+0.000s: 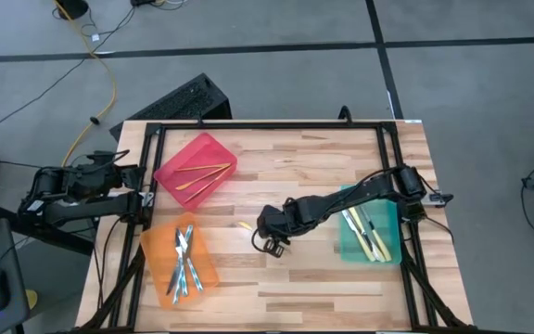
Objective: Sort silverware by color (type)
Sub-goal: Put the gold knife into the red bin
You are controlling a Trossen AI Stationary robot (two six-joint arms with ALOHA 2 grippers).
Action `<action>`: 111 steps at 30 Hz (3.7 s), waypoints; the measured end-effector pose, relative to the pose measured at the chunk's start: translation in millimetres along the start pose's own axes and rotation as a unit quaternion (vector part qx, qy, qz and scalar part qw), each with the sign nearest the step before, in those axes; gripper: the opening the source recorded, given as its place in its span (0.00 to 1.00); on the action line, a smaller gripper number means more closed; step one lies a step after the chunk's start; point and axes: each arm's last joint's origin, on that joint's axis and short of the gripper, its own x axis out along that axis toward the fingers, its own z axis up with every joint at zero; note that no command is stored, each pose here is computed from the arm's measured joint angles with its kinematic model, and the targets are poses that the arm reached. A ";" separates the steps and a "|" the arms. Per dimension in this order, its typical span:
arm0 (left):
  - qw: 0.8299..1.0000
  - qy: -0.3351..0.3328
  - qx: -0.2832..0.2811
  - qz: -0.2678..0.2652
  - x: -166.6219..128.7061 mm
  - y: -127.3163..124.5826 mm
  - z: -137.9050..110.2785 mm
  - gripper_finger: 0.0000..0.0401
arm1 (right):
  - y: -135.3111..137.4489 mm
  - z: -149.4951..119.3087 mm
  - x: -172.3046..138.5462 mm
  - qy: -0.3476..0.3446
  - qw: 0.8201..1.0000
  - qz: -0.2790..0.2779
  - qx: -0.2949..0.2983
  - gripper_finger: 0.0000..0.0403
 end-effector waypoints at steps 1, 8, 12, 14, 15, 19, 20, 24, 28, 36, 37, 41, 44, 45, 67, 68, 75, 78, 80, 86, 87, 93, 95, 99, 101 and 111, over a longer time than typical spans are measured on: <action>1.000 0.000 0.000 0.000 0.0 0.0 0.0 0.62 | 2.6 -1.6 1.4 0.001 1.000 0.001 -0.003 0.23; 1.000 0.000 0.000 0.000 0.0 0.0 0.0 0.62 | 9.4 -15.7 12.4 0.012 1.000 0.001 -0.016 0.42; 1.000 0.000 0.000 0.000 0.0 0.0 0.0 0.62 | 7.1 -19.0 15.8 0.020 1.000 -0.011 -0.009 0.45; 1.000 0.000 0.000 0.000 0.0 0.0 0.0 0.62 | 8.0 -17.5 14.6 0.014 1.000 -0.007 -0.008 0.45; 1.000 0.000 0.000 0.000 0.0 0.0 0.0 0.62 | 7.9 -17.4 14.6 0.014 1.000 -0.007 -0.007 0.45; 1.000 0.000 0.000 0.000 0.0 0.0 0.0 0.62 | 7.9 -17.2 14.7 0.010 1.000 -0.010 -0.006 0.44; 1.000 0.000 0.000 0.000 0.0 0.0 0.0 0.62 | 8.8 -17.6 14.5 0.006 1.000 -0.011 -0.007 0.43; 1.000 0.000 0.000 0.000 0.0 0.0 0.0 0.62 | 11.4 -18.6 14.1 0.002 1.000 -0.009 -0.009 0.42; 1.000 0.000 0.000 0.000 0.0 0.0 0.0 0.62 | 12.2 -18.6 14.1 0.000 1.000 -0.007 -0.010 0.42; 1.000 0.000 0.000 0.000 0.0 0.0 0.0 0.62 | 11.9 -18.3 14.1 0.000 1.000 -0.007 -0.009 0.42; 1.000 0.000 0.000 0.000 0.0 0.0 0.0 0.62 | 11.9 -18.2 14.1 0.000 1.000 -0.007 -0.009 0.42; 1.000 0.000 0.000 0.000 0.0 0.0 0.0 0.62 | 11.5 -17.9 14.1 -0.008 1.000 -0.017 0.008 0.42; 1.000 0.000 0.000 0.000 0.0 0.0 0.0 0.62 | 11.6 -17.6 14.1 -0.010 1.000 -0.016 0.009 0.42; 1.000 0.000 0.000 0.000 0.0 0.0 0.0 0.62 | 11.7 -17.6 14.1 -0.010 1.000 -0.016 0.009 0.42; 1.000 0.000 0.000 0.000 0.0 0.0 0.0 0.62 | 68.1 -38.2 -6.0 -0.268 0.949 -0.130 -0.106 0.42; 1.000 0.000 0.000 0.000 0.0 0.0 0.0 0.62 | 70.3 -40.3 -4.6 -0.277 0.947 -0.120 -0.110 0.42; 1.000 0.000 0.000 0.000 0.0 0.0 0.0 0.62 | 63.6 -61.4 27.2 -0.316 0.945 -0.013 -0.087 0.42; 1.000 0.000 0.000 0.000 0.0 0.0 0.0 0.62 | 63.3 -64.3 31.2 -0.348 0.932 0.045 -0.089 0.42; 1.000 0.000 0.000 0.000 0.0 0.0 0.0 0.62 | 63.3 -65.4 31.3 -0.365 0.924 0.056 -0.098 0.43; 1.000 0.000 0.000 0.000 0.0 0.0 0.0 0.62 | 56.8 -71.6 37.6 -0.363 0.923 0.039 -0.123 0.44; 1.000 0.000 0.000 0.000 0.0 0.0 0.0 0.62 | 54.8 -72.7 40.3 -0.361 0.923 0.035 -0.124 0.44; 1.000 0.000 0.000 0.000 0.0 0.0 0.0 0.62 | 31.9 -84.7 57.6 -0.356 0.927 0.008 -0.117 0.44; 1.000 0.000 0.000 0.000 0.0 0.0 0.0 0.62 | 24.6 -86.7 60.9 -0.368 0.924 0.013 -0.105 0.44; 1.000 0.000 0.000 0.000 0.0 0.1 0.0 0.62 | 10.8 -92.5 67.6 -0.371 0.924 0.023 -0.087 0.44; 1.000 0.000 0.000 0.000 0.0 0.0 0.0 0.62 | 6.2 -94.8 70.1 -0.368 0.926 0.028 -0.084 0.44; 1.000 0.000 0.000 0.000 0.0 0.1 0.0 0.62 | -2.7 -116.0 78.9 -0.332 0.941 0.034 -0.052 0.44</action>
